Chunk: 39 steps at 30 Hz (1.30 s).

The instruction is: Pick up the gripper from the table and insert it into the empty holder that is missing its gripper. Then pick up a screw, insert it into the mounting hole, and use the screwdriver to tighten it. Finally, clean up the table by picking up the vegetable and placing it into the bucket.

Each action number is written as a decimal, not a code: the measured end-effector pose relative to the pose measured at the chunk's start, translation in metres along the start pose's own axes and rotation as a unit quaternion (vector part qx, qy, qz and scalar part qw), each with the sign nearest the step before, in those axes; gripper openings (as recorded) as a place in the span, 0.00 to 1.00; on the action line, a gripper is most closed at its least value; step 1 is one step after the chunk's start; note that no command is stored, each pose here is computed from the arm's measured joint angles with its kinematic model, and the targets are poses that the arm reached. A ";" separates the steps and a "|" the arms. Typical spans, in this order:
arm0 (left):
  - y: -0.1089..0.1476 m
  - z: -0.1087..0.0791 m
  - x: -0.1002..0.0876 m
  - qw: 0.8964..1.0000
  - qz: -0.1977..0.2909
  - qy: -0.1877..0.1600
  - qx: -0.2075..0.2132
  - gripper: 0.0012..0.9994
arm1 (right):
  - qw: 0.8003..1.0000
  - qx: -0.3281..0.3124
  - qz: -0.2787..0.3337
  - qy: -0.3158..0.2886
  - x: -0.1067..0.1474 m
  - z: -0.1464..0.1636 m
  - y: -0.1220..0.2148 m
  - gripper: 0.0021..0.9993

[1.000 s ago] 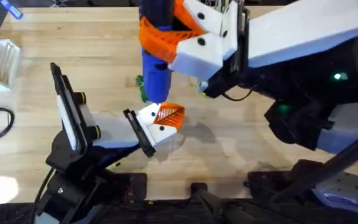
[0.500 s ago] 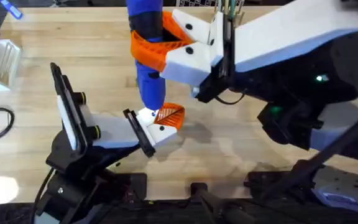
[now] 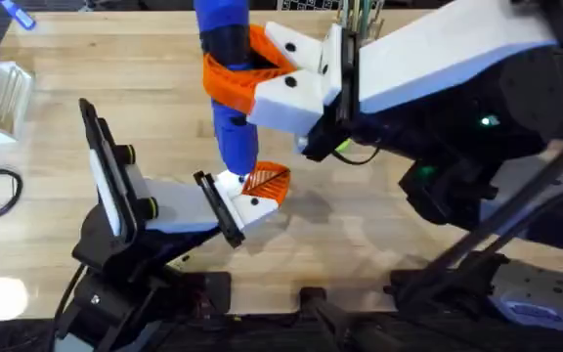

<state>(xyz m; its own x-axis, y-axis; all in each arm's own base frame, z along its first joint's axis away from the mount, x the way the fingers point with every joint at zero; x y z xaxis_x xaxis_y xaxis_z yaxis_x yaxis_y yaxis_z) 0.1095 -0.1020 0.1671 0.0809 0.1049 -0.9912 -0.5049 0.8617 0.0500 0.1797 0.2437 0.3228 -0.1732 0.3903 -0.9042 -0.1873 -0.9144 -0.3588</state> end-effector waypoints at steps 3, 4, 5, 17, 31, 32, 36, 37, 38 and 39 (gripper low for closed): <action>0.000 0.000 0.000 1.000 0.000 0.000 0.000 0.00 | 1.000 0.002 0.003 -0.003 0.003 -0.002 -0.001 0.02; 0.000 0.000 0.000 1.000 0.000 0.000 0.000 0.00 | 1.000 0.002 0.003 -0.002 0.002 -0.002 -0.001 0.02; 0.000 0.000 0.000 1.000 0.000 0.000 0.000 0.00 | 1.000 0.002 0.003 -0.002 0.002 -0.002 -0.001 0.02; 0.000 0.000 0.000 1.000 0.001 0.001 0.000 0.00 | 1.000 0.006 0.006 -0.008 0.006 -0.005 -0.001 0.02; 0.000 0.000 0.000 1.000 -0.001 -0.001 -0.001 0.00 | 1.000 -0.011 -0.011 0.003 0.003 -0.002 -0.001 0.02; 0.000 0.000 -0.001 1.000 -0.002 -0.002 -0.001 0.00 | 1.000 -0.021 -0.020 0.011 0.003 0.000 -0.001 0.02; 0.000 0.000 -0.001 1.000 0.000 0.000 -0.001 0.00 | 0.995 -0.041 -0.078 0.043 -0.013 0.003 0.005 0.02; 0.000 0.000 0.000 1.000 0.001 0.001 0.000 0.00 | 0.994 -0.036 -0.092 0.050 -0.022 0.002 0.006 0.02; 0.000 0.000 0.000 1.000 0.001 0.001 0.000 0.00 | 0.993 -0.032 -0.101 0.052 -0.028 0.002 0.007 0.02; 0.000 0.000 0.000 1.000 0.001 0.001 0.000 0.00 | 0.993 -0.026 -0.106 0.054 -0.033 0.000 0.007 0.02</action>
<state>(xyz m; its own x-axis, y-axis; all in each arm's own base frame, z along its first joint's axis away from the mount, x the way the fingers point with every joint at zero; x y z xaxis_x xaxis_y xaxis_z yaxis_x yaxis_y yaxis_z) 0.1094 -0.1018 0.1676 0.0787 0.1059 -0.9913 -0.5058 0.8611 0.0518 0.1839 0.2241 0.3502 -0.0309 0.5631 -0.8258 -0.1578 -0.8186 -0.5523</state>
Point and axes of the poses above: each hand's point on the last joint's axis, 136 mm out from that joint toward the fingers, its own y axis back along the fingers, its own z axis along the line the jaws close on, x = y × z, the point moved 9 cm from there along y, back along the fingers, and after that the axes turned 11 degrees about -y, right-handed, at the moved point
